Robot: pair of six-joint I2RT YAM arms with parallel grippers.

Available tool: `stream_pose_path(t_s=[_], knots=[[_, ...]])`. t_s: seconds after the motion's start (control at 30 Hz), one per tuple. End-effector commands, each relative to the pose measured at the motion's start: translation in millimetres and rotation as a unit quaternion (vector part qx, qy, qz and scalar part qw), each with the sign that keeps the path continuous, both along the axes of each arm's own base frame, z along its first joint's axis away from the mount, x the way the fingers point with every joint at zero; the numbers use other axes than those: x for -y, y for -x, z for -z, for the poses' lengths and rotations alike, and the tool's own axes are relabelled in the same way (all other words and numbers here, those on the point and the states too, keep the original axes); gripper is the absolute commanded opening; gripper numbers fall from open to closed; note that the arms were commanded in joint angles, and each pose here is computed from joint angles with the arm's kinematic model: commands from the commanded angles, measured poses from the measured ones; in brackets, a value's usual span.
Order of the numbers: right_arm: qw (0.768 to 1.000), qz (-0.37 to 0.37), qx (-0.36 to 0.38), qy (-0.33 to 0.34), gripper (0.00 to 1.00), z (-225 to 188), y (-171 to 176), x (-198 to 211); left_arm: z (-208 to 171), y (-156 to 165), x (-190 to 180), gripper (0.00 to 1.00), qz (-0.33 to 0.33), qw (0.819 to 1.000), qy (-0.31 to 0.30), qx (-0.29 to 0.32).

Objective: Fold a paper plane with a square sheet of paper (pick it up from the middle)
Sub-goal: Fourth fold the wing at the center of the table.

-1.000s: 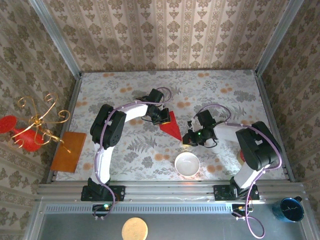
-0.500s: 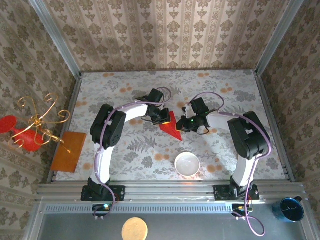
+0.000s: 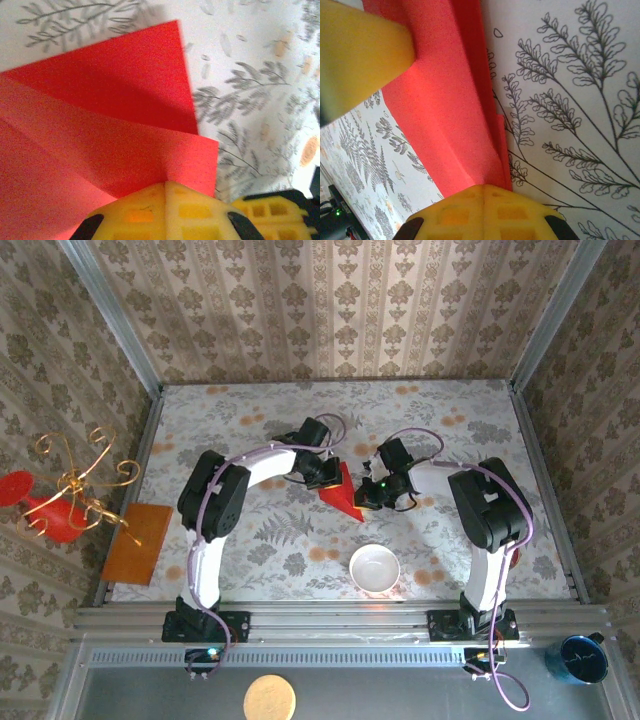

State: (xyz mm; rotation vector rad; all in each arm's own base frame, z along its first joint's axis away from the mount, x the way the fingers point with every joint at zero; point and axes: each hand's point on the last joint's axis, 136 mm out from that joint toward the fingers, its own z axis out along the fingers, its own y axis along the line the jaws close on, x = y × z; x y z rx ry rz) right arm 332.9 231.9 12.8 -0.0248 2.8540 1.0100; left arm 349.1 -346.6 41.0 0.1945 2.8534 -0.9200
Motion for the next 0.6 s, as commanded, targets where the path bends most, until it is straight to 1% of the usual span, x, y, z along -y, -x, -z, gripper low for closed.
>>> stream_pose_path(t_s=[0.0, 0.13, 0.33, 0.43, 0.57], knots=[[0.995, 0.007, -0.055, 0.086, 0.03, 40.2, 22.8, 26.2, -28.3, 6.3, 8.3, 0.07, 0.027, 0.998, 0.023, 0.044], [0.994, 0.007, -0.059, 0.086, 0.03, 41.2, 23.3, 26.2, -19.4, 17.1, 12.5, 0.07, 0.036, 0.998, 0.030, 0.029], [0.994, 0.009, -0.065, 0.090, 0.02, 42.7, 24.7, 27.2, -3.7, 23.8, 14.8, 0.07, 0.046, 0.998, 0.029, 0.007], [0.993, 0.009, -0.069, 0.092, 0.03, 44.1, 25.9, 27.9, 5.1, 24.6, 13.9, 0.07, 0.048, 0.999, 0.020, -0.001], [0.992, 0.009, -0.076, 0.100, 0.03, 47.4, 29.5, 31.1, 18.5, 22.2, 6.0, 0.07, 0.039, 0.999, -0.006, -0.008]])
